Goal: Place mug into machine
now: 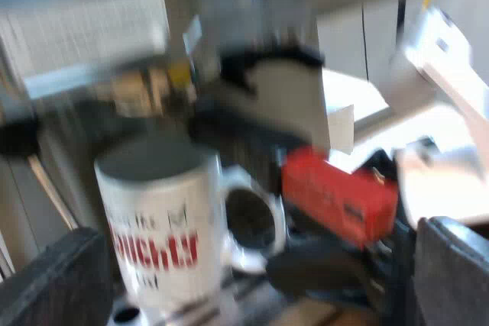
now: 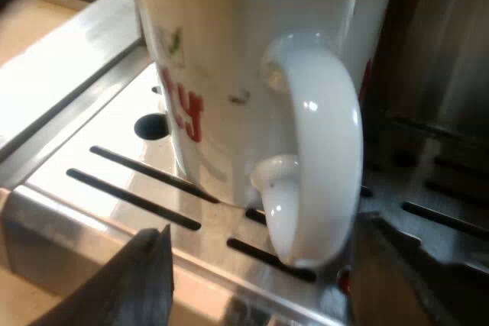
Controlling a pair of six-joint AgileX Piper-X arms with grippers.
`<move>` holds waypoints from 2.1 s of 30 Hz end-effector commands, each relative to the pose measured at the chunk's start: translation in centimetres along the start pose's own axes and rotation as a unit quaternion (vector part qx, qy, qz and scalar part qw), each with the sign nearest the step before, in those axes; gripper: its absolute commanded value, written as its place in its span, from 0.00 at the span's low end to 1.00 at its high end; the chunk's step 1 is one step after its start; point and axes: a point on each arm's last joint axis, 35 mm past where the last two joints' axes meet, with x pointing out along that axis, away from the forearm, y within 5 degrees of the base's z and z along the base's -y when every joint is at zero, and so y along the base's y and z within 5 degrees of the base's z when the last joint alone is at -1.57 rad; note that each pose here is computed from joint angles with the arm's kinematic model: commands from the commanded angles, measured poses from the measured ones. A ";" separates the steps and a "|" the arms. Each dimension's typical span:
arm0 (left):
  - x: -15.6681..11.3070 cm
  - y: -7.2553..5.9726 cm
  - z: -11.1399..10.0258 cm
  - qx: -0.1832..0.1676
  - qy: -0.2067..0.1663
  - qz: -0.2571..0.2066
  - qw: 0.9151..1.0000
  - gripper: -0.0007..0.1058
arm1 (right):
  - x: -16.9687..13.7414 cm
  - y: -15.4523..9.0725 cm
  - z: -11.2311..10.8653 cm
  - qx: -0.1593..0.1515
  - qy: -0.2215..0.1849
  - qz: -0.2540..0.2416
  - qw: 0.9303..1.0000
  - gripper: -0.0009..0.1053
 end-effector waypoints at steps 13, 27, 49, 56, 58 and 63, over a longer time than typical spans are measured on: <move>-3.4 -1.6 7.5 -0.002 0.002 0.006 1.000 0.77 | -11.6 -2.1 4.4 0.021 -0.107 0.025 0.994 0.51; -6.1 -2.4 10.3 -0.004 0.023 -0.004 1.000 0.77 | -13.6 -3.1 9.7 0.069 -0.179 0.016 0.981 0.01; -6.1 -2.4 10.3 -0.004 0.023 -0.006 1.000 0.77 | -4.3 -1.8 14.2 0.070 -0.120 -0.093 0.986 0.01; -6.1 -2.4 10.3 -0.004 0.023 -0.007 1.000 0.77 | -2.8 -3.0 12.8 0.055 -0.076 -0.114 0.989 0.01; -6.1 -2.4 10.3 -0.004 0.023 -0.007 1.000 0.77 | -2.6 -3.4 12.7 0.057 -0.073 -0.124 0.988 0.01; -6.1 -2.4 10.3 -0.004 0.023 -0.007 1.000 0.77 | -2.1 -4.5 12.5 0.061 -0.066 -0.145 0.985 0.01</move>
